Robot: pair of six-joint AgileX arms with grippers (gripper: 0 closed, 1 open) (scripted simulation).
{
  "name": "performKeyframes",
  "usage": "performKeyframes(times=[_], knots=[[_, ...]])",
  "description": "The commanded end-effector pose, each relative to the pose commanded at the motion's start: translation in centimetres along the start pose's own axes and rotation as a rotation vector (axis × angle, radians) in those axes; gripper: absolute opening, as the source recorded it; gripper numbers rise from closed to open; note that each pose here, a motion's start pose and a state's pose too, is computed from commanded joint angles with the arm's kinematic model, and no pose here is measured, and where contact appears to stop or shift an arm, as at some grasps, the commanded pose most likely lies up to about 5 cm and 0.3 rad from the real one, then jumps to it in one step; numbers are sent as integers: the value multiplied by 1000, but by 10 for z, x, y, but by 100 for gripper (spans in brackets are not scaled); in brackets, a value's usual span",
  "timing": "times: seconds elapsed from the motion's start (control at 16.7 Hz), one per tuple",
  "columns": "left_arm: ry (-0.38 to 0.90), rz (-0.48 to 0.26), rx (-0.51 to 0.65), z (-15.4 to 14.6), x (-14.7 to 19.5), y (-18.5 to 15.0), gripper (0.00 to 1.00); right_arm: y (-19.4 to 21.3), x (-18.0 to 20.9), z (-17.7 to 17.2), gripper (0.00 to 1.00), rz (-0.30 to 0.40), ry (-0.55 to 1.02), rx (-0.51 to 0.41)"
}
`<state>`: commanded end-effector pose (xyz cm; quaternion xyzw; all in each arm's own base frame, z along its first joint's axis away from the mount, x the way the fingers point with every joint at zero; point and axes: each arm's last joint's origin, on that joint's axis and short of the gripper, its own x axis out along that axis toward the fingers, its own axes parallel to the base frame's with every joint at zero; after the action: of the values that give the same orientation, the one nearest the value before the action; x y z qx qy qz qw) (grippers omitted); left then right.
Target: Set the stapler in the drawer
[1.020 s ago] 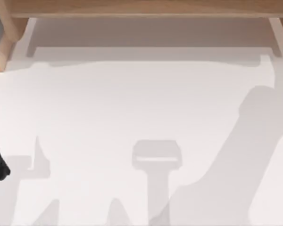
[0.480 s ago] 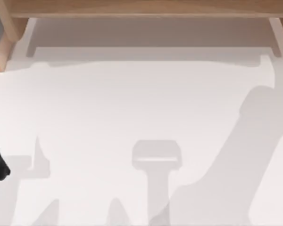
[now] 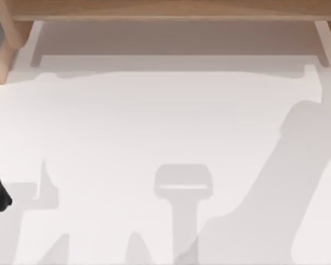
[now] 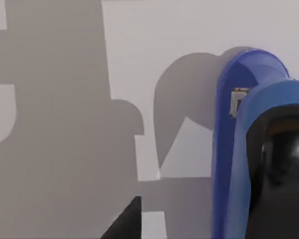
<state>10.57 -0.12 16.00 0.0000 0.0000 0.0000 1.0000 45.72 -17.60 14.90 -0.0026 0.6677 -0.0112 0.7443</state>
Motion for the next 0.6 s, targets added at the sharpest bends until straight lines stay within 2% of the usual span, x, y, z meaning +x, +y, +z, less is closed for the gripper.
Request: performKeyframes(times=[0.6], knots=[[0,0,0,0,0,0,100,1,-4,1,100,-3,-15,-11]])
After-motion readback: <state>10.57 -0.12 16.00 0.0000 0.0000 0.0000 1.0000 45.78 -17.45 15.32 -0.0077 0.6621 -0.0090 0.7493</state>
